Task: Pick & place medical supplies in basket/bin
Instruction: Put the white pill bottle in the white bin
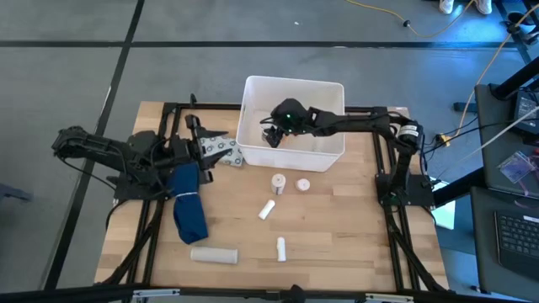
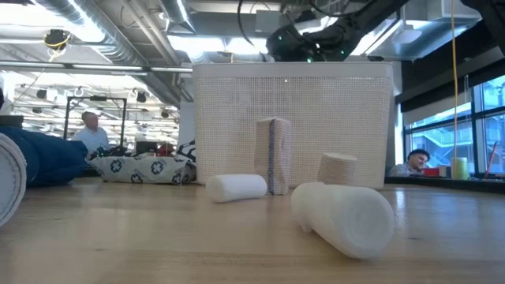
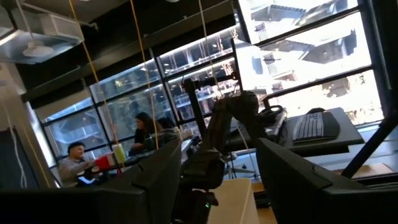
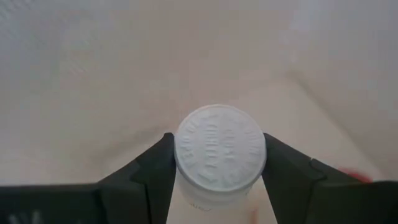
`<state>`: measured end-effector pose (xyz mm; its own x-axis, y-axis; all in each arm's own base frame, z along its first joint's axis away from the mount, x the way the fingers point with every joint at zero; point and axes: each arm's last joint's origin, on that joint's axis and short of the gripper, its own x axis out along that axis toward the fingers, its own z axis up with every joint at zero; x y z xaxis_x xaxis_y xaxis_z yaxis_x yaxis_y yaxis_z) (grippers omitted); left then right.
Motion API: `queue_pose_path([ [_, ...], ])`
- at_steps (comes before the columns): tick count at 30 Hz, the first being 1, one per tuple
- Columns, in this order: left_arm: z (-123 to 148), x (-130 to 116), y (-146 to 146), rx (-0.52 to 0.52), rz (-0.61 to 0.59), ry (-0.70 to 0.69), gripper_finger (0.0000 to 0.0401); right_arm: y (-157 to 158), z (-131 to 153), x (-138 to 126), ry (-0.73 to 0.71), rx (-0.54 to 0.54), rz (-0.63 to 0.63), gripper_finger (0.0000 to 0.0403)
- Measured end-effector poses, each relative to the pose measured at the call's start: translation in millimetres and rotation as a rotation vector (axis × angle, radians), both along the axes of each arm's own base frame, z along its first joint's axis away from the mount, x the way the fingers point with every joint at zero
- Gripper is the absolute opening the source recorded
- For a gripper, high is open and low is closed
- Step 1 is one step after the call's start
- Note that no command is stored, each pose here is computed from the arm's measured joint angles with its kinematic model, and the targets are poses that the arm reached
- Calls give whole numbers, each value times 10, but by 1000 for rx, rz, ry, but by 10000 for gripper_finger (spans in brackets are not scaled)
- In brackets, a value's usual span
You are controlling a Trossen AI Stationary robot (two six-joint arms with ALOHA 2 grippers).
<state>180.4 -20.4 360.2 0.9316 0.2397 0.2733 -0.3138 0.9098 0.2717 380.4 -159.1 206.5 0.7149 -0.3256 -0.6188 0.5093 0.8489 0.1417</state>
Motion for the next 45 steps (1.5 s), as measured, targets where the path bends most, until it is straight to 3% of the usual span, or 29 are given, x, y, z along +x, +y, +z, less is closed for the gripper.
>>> queue_pose_path([
  [7, 0, 6, 57, -1, 31, 0, 203, -88, -246, -180, 82, 18, -66, 200],
  [23, 0, 9, 99, -3, 54, -1, 203, -421, -269, -369, 99, -32, -206, 201],
  [45, -23, 16, 99, 0, 53, 24, 203, -378, -275, -340, 59, 48, -68, 280],
])
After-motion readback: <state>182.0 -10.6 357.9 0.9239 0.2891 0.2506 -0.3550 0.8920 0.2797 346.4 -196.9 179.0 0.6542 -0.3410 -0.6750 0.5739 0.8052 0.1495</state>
